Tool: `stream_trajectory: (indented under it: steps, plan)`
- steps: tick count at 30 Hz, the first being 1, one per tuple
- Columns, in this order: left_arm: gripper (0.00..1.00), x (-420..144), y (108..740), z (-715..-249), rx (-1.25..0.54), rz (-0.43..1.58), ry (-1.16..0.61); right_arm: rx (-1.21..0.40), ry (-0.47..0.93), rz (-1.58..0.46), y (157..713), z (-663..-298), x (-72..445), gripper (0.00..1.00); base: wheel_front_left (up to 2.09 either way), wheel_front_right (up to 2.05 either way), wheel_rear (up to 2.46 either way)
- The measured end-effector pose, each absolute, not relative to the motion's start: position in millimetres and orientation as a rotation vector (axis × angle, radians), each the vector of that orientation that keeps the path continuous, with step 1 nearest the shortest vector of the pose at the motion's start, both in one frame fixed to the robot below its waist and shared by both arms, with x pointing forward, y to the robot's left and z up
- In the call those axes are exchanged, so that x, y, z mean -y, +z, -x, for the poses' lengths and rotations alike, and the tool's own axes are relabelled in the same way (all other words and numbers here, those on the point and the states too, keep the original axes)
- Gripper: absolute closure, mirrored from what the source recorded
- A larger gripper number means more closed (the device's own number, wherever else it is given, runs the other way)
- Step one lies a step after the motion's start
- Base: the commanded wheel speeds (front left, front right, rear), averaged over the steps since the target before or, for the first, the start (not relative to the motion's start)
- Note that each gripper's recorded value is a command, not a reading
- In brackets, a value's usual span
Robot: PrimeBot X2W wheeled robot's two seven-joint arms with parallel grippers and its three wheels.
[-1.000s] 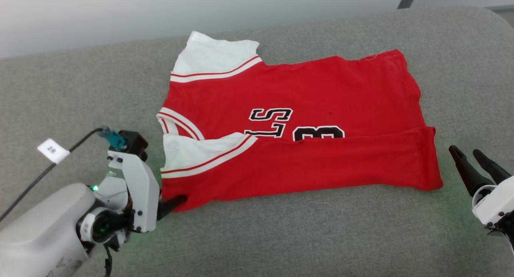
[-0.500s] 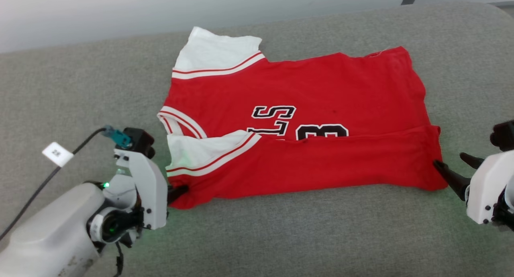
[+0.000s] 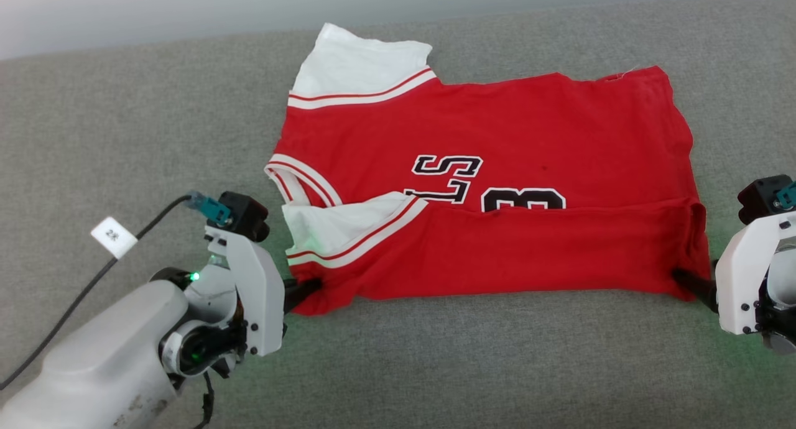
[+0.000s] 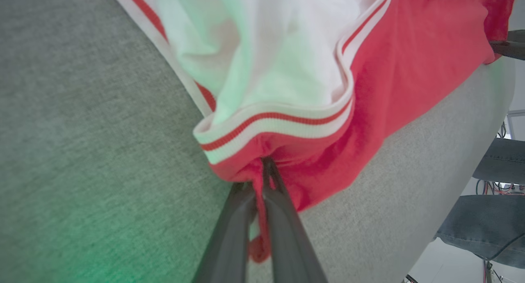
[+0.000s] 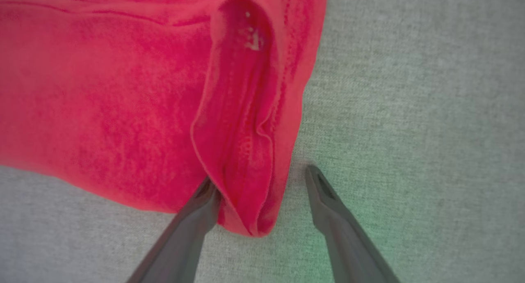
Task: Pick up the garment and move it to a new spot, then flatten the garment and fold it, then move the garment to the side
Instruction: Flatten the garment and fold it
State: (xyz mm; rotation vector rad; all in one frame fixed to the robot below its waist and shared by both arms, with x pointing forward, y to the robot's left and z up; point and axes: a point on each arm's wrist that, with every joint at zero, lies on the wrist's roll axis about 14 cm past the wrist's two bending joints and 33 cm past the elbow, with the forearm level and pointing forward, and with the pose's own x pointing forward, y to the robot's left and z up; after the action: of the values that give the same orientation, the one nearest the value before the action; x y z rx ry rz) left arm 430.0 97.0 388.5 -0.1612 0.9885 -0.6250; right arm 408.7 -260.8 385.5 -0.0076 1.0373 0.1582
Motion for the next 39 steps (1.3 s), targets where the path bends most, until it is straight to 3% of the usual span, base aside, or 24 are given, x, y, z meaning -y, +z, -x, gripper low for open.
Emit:
stream_trajectory:
  steps: [1,2,11,29,30,31,32,33,35,39]
  plan:
    - [1.0,-97.1,388.7,-430.0,-0.987,0.164,-0.624,-1.037,0.163,0.009,385.3,-410.0,259.5,0.89,0.0,0.0,0.0]
    - [1.0,-96.8,389.1,-430.1,-0.982,0.167,-0.626,-1.03,0.163,0.007,385.5,-411.7,259.3,1.0,0.0,0.0,0.0]
    - [1.0,-99.3,399.5,-425.0,-0.915,0.195,-0.609,-0.985,0.192,-0.004,393.6,-412.6,252.6,1.0,0.0,0.0,0.0]
    - [1.0,-105.8,413.4,-345.1,-0.897,0.35,-0.586,-1.023,0.254,0.006,395.7,-378.5,260.6,1.0,0.0,0.0,0.0]
    - [1.0,-106.6,414.0,-345.1,-0.889,0.358,-0.576,-1.019,0.254,0.005,396.5,-378.7,261.0,0.96,0.0,0.0,0.0]
    - [0.96,-106.5,414.4,-344.7,-0.884,0.362,-0.572,-1.009,0.251,0.003,398.1,-379.8,261.9,0.66,0.0,0.0,0.0]
    - [0.78,-106.5,415.3,-344.8,-0.876,0.366,-0.568,-0.994,0.248,0.001,400.2,-381.0,262.7,0.22,0.0,0.0,0.0]
    - [0.6,-107.1,416.8,-346.0,-0.863,0.369,-0.561,-0.979,0.241,-0.003,401.8,-382.0,264.6,0.0,0.0,0.0,0.0]
    - [0.02,-110.2,420.3,-349.9,-0.833,0.376,-0.542,-0.945,0.229,-0.008,406.5,-385.8,267.2,0.0,0.0,0.0,0.0]
    - [0.0,-125.0,435.2,-367.9,-0.736,0.375,-0.487,-0.802,0.192,-0.032,429.0,-403.4,275.8,0.0,0.0,0.0,0.0]
